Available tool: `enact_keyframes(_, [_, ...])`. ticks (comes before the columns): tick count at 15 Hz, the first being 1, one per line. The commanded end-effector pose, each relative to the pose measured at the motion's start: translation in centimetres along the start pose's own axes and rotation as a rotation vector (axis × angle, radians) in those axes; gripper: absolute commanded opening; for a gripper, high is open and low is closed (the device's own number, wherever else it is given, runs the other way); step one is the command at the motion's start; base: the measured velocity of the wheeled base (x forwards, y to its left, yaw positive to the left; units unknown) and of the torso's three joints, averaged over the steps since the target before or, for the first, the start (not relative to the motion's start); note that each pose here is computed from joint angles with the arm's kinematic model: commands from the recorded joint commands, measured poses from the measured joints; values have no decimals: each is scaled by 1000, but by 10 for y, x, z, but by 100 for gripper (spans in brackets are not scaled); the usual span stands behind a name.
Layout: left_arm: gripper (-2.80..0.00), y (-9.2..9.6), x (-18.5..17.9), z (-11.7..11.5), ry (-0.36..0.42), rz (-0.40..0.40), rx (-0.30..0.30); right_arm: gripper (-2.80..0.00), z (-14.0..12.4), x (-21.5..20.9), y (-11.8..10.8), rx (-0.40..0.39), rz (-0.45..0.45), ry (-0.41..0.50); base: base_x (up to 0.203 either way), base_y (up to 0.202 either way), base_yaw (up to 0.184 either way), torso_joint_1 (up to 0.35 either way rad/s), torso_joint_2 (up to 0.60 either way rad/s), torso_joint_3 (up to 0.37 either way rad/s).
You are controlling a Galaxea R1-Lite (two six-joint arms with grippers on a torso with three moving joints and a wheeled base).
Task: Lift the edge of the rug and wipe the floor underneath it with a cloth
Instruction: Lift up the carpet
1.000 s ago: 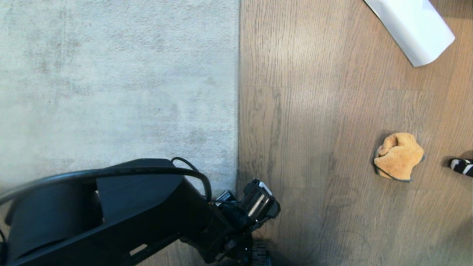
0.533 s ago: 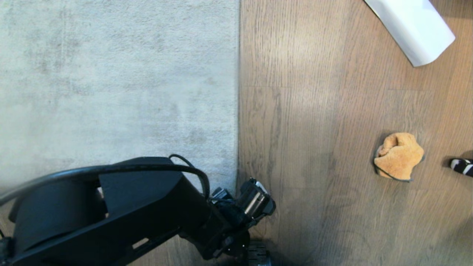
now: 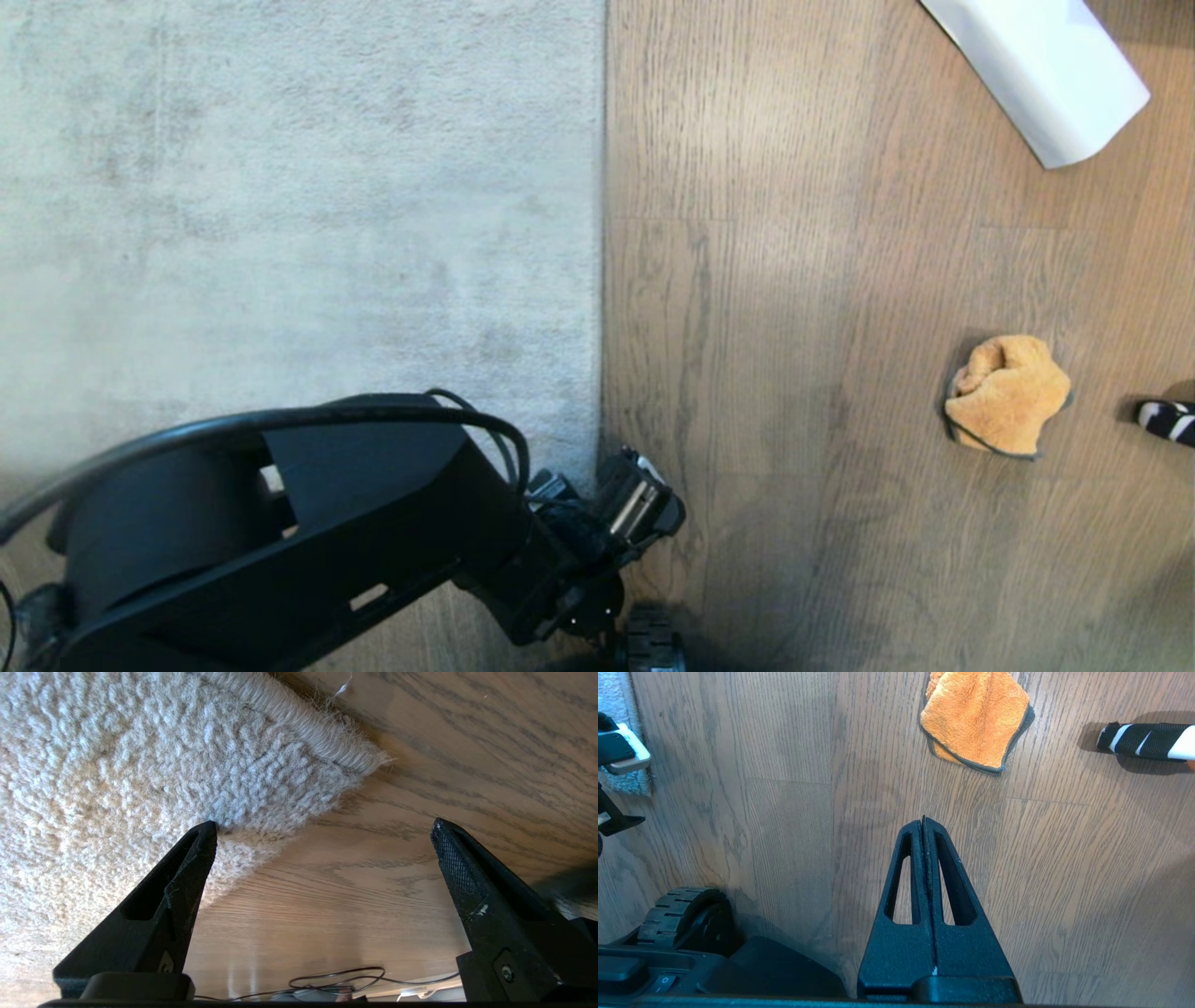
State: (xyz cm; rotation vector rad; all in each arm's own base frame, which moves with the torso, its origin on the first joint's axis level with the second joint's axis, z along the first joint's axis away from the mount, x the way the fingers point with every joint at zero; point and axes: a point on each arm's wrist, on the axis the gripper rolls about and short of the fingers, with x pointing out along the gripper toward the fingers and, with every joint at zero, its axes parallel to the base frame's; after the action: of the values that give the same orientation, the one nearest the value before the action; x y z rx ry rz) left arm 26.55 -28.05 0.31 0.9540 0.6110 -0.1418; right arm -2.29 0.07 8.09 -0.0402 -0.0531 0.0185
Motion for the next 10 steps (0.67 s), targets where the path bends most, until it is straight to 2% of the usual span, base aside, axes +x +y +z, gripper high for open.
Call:
enact_keyframes(1, [0, -2, 3, 0, 5, 5, 8, -280, 0, 0, 0, -1, 0, -1, 0, 0, 0, 0, 0, 0])
enact_keyframes(4, [0, 0, 4, 5, 9, 62, 30, -280, 0, 0, 0, -1, 0, -1, 0, 0, 0, 0, 0, 0])
enact_keyframes(7, [0, 0, 6, 12, -11, 75, 10, -280, 0, 0, 0, -1, 0, 0, 0, 0, 0, 0, 0, 0])
enact_keyframes(10, [0, 2, 8, 15, -28, 88, 28, -280, 0, 0, 0, -1, 0, -1, 0, 0, 0, 0, 0, 0])
